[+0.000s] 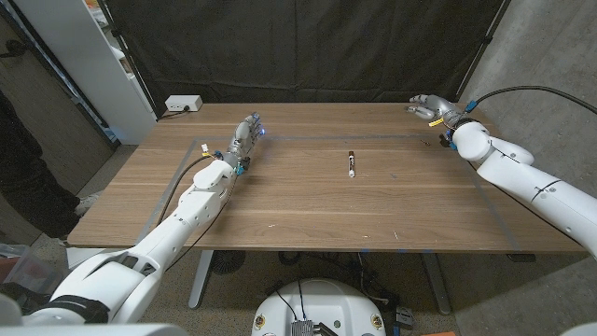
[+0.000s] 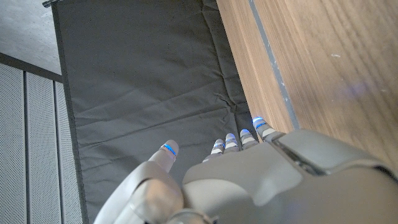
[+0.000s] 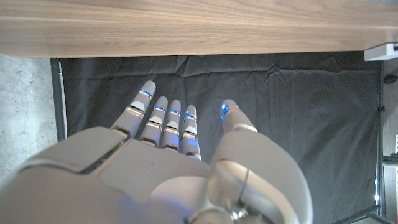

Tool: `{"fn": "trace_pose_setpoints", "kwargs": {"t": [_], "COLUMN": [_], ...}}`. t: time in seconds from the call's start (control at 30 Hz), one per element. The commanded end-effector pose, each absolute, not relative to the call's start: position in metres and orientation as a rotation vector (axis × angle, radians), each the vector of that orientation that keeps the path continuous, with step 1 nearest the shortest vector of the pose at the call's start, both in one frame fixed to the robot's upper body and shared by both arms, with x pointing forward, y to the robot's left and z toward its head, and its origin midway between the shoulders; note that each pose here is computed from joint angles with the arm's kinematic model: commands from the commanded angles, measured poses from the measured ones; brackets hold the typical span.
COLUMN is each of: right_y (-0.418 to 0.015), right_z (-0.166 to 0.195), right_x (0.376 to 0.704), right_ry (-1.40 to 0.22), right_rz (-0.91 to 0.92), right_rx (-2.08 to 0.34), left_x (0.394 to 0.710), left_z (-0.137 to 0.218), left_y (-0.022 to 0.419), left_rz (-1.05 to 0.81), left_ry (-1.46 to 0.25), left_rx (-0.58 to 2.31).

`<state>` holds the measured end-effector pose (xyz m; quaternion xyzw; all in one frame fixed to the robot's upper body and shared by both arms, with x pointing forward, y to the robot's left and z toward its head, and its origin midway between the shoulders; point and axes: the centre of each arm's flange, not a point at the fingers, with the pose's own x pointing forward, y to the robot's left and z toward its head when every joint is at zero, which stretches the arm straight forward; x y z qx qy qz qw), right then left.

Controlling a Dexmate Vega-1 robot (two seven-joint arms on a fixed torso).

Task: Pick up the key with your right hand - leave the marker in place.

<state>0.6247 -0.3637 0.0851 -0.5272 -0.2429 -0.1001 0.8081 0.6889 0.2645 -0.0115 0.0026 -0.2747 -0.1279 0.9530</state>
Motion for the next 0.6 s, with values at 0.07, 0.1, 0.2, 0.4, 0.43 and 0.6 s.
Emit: {"fn": "trace_pose_setpoints", "kwargs": {"t": [0.07,0.1,0.2,0.4,0.43,0.6], "right_y": [-0.391,-0.392,-0.396,-0.403,-0.405,-0.41], "right_z": [0.099,0.1,0.102,0.107,0.108,0.109], "right_x": [0.631,0.632,0.631,0.629,0.629,0.628], "right_ry": [-0.498,-0.498,-0.503,-0.498,-0.499,-0.493], "right_rz": [-0.222,-0.225,-0.226,-0.222,-0.223,-0.226], "right_rx": [-1.248,-1.256,-1.277,-1.337,-1.345,-1.384], "left_x": [0.688,0.688,0.687,0.683,0.683,0.68], "left_z": [-0.012,-0.012,-0.011,-0.009,-0.008,-0.007], "left_y": [0.253,0.252,0.248,0.245,0.245,0.244], "left_rz": [-0.239,-0.238,-0.235,-0.224,-0.223,-0.217], "left_ry": [-0.545,-0.546,-0.55,-0.556,-0.557,-0.551], "left_rx": [0.014,0.013,0.017,0.028,0.029,0.046]}}
